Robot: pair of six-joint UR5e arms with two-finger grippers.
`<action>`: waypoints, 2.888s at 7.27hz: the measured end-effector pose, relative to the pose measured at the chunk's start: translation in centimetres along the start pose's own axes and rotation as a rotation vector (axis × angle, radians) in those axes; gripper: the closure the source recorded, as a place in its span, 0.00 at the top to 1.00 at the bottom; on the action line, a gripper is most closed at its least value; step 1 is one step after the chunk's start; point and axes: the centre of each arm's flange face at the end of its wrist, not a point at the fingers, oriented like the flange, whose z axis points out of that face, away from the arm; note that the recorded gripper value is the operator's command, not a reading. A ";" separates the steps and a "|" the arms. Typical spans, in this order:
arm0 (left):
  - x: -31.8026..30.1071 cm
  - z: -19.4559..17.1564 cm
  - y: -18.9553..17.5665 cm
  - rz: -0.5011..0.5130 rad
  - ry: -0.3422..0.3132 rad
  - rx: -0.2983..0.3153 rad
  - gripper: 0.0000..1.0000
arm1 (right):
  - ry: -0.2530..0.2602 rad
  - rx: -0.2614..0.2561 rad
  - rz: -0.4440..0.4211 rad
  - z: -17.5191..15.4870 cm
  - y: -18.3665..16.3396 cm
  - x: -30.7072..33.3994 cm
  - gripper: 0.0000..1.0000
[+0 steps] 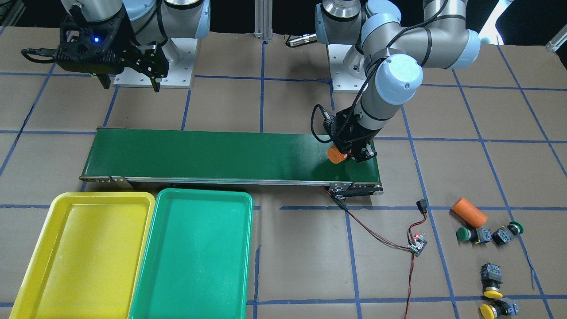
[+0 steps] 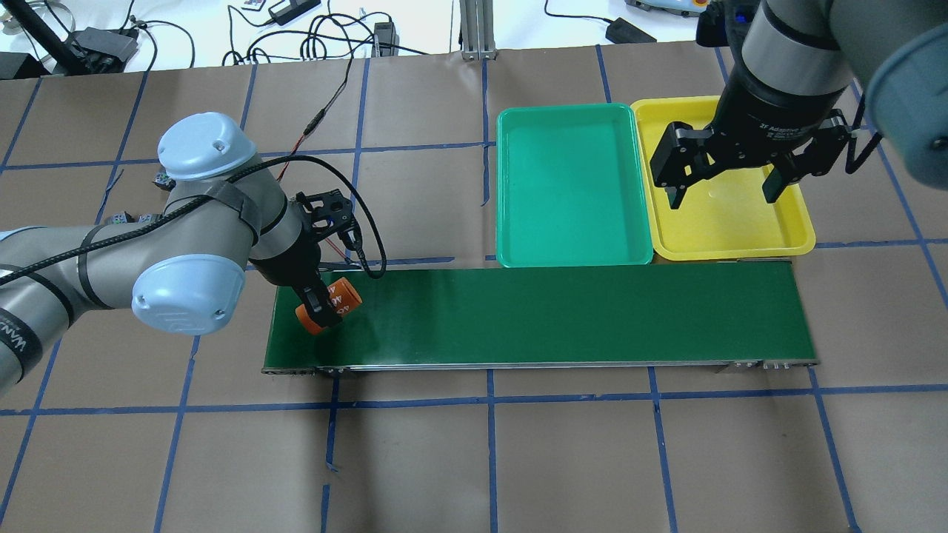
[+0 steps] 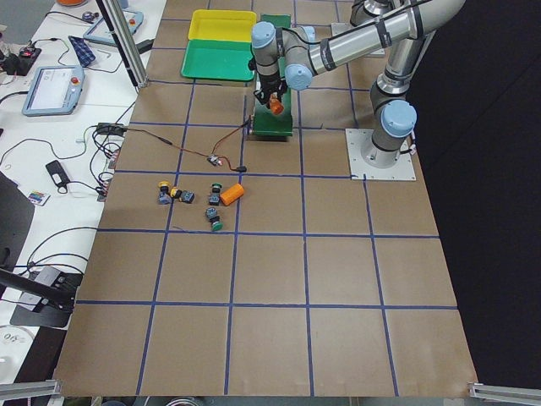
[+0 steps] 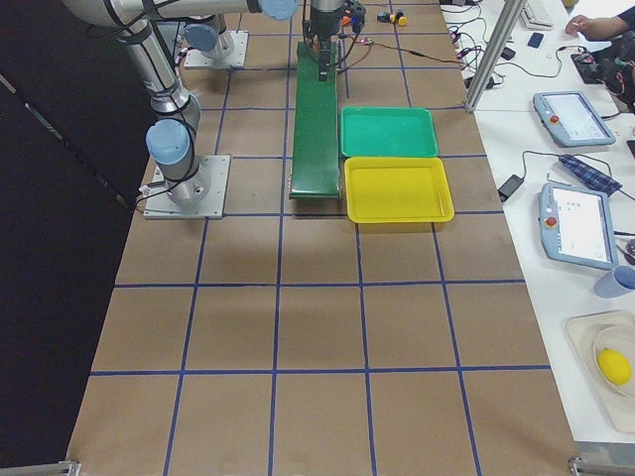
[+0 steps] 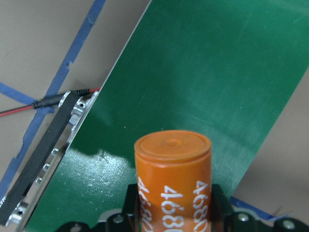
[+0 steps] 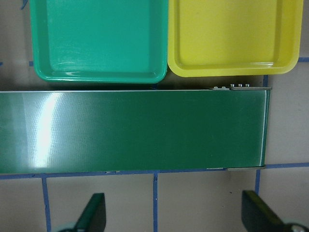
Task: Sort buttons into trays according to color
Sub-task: 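Carry the orange cylinder onto the conveyor belt and open the left gripper, then move the left gripper back and grasp the second orange cylinder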
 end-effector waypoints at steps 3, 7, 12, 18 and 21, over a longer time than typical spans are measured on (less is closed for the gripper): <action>-2.9 -1.9 2.7 -0.069 -0.043 0.031 1.00 | 0.000 -0.001 0.000 0.0 0.0 0.0 1.00; -19.1 -5.1 16.0 -0.080 -0.068 0.061 1.00 | -0.001 0.006 0.000 -0.3 0.2 0.0 1.00; -27.7 -0.4 22.4 -0.736 -0.002 0.067 1.00 | -0.001 0.002 -0.004 -0.1 0.1 0.0 1.00; -30.7 4.3 23.9 -1.212 -0.059 0.063 0.83 | 0.001 -0.006 -0.002 0.5 0.4 0.0 1.00; -30.2 5.5 24.0 -1.227 -0.026 0.034 0.00 | 0.002 -0.009 -0.008 0.5 0.8 0.0 1.00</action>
